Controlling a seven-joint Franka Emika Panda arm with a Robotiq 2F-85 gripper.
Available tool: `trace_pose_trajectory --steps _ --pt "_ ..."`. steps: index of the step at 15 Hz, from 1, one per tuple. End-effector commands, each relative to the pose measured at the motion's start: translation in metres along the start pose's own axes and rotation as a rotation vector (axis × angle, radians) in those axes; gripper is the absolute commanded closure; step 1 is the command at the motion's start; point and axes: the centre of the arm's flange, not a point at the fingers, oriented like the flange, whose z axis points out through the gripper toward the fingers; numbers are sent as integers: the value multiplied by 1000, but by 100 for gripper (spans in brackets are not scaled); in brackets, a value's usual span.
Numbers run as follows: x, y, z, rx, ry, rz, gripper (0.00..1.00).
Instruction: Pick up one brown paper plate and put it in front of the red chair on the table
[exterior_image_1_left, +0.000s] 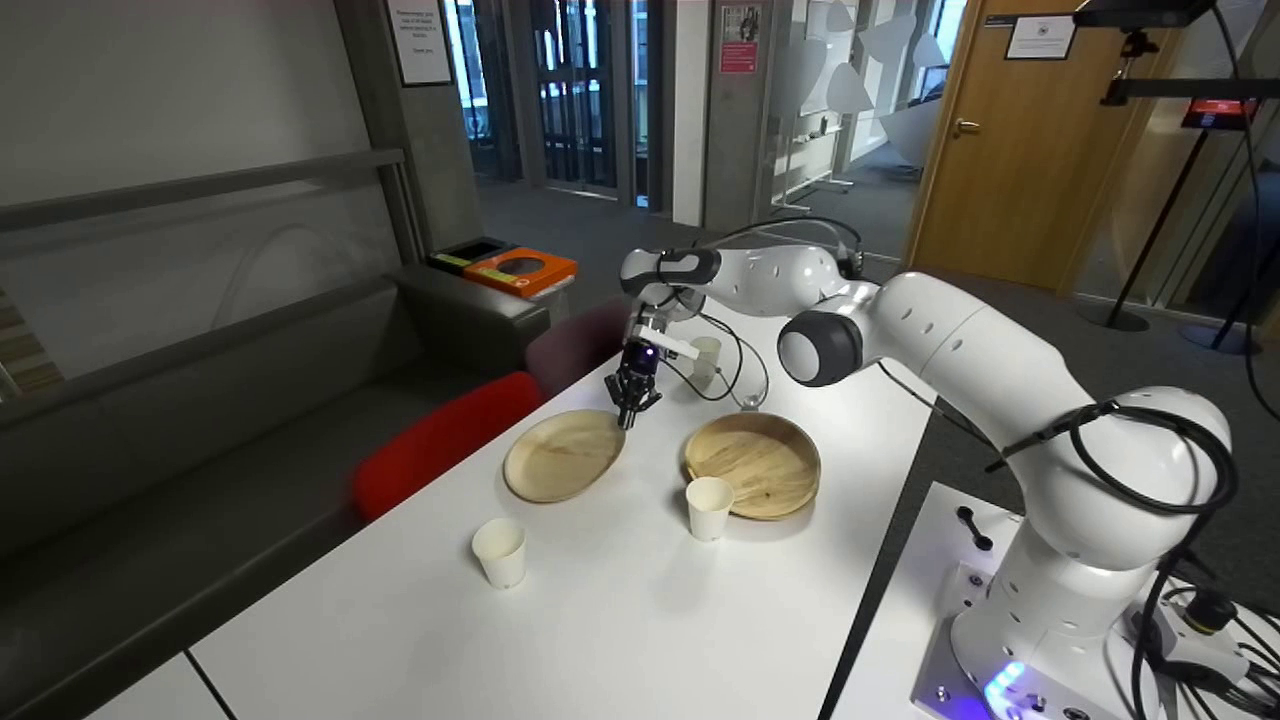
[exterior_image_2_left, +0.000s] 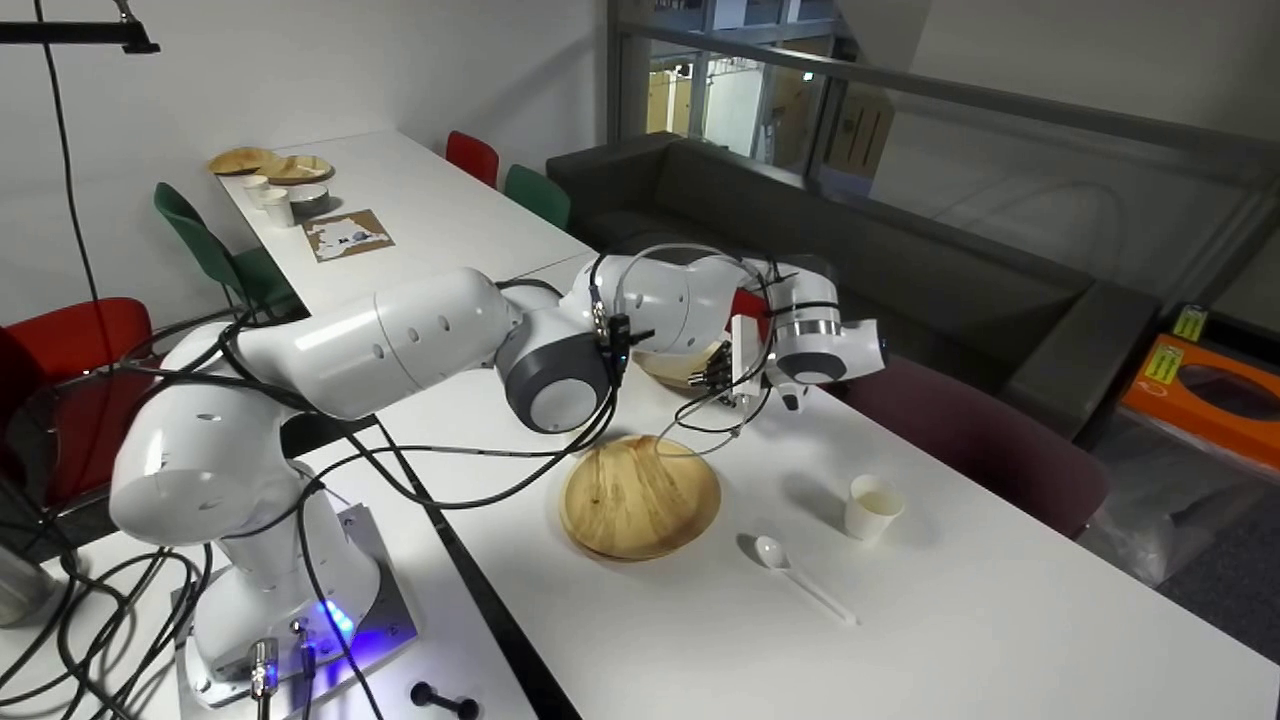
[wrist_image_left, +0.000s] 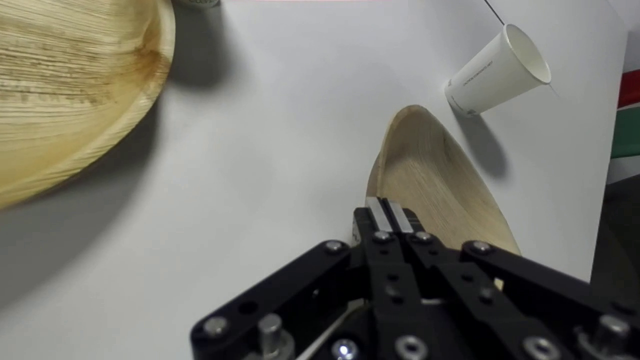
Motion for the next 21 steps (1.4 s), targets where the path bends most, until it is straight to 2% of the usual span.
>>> trace_pose_trajectory --steps 1,8,15,21 --pt "10 -23 -12 -36 15 10 99" --pt "9 -46 6 -74 9 -4 99" --pt "32 -29 23 -127 3 55 99" --pt "35 -25 32 -141 -6 63 99"
